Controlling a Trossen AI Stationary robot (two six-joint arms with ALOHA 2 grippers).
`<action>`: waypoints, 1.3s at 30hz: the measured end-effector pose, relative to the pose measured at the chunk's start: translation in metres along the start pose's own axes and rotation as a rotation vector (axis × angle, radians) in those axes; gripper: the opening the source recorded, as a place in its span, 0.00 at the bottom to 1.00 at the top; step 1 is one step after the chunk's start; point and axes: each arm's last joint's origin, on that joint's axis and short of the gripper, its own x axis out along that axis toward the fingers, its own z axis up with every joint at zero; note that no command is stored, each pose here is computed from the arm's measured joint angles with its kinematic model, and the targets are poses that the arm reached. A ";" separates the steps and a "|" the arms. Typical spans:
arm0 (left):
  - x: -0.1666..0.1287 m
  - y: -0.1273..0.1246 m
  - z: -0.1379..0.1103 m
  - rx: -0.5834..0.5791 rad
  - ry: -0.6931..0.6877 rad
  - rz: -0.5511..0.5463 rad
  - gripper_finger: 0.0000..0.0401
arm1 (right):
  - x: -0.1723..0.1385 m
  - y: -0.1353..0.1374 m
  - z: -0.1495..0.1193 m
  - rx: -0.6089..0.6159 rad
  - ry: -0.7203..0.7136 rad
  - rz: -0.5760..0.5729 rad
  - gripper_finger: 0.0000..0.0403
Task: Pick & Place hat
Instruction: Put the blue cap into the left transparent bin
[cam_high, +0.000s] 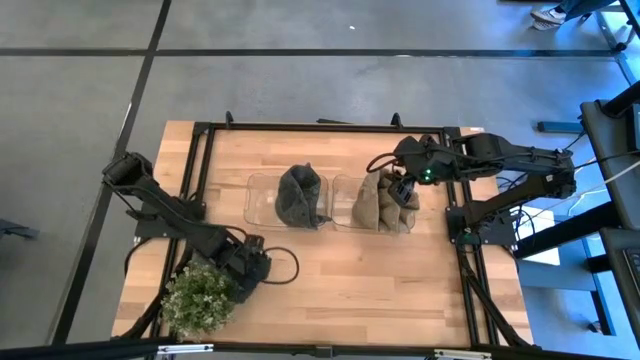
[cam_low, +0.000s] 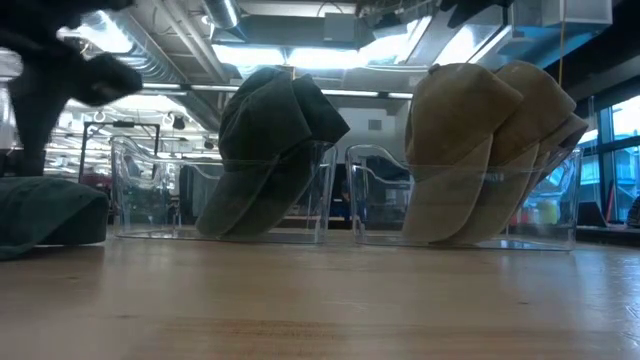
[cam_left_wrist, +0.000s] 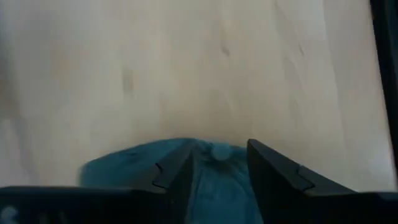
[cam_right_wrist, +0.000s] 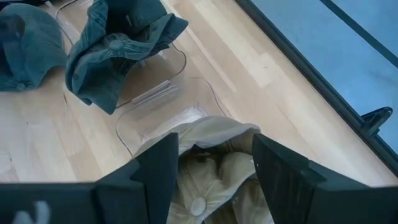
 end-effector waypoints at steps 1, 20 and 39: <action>0.005 -0.001 -0.002 0.042 0.020 -0.011 0.36 | 0.000 0.000 0.000 0.000 0.000 0.000 0.51; 0.064 -0.008 -0.007 0.073 0.188 -0.032 0.35 | 0.000 0.000 0.000 0.002 0.000 0.000 0.51; 0.057 -0.003 -0.010 0.104 0.179 0.062 0.32 | 0.000 0.000 0.000 -0.006 0.002 0.000 0.51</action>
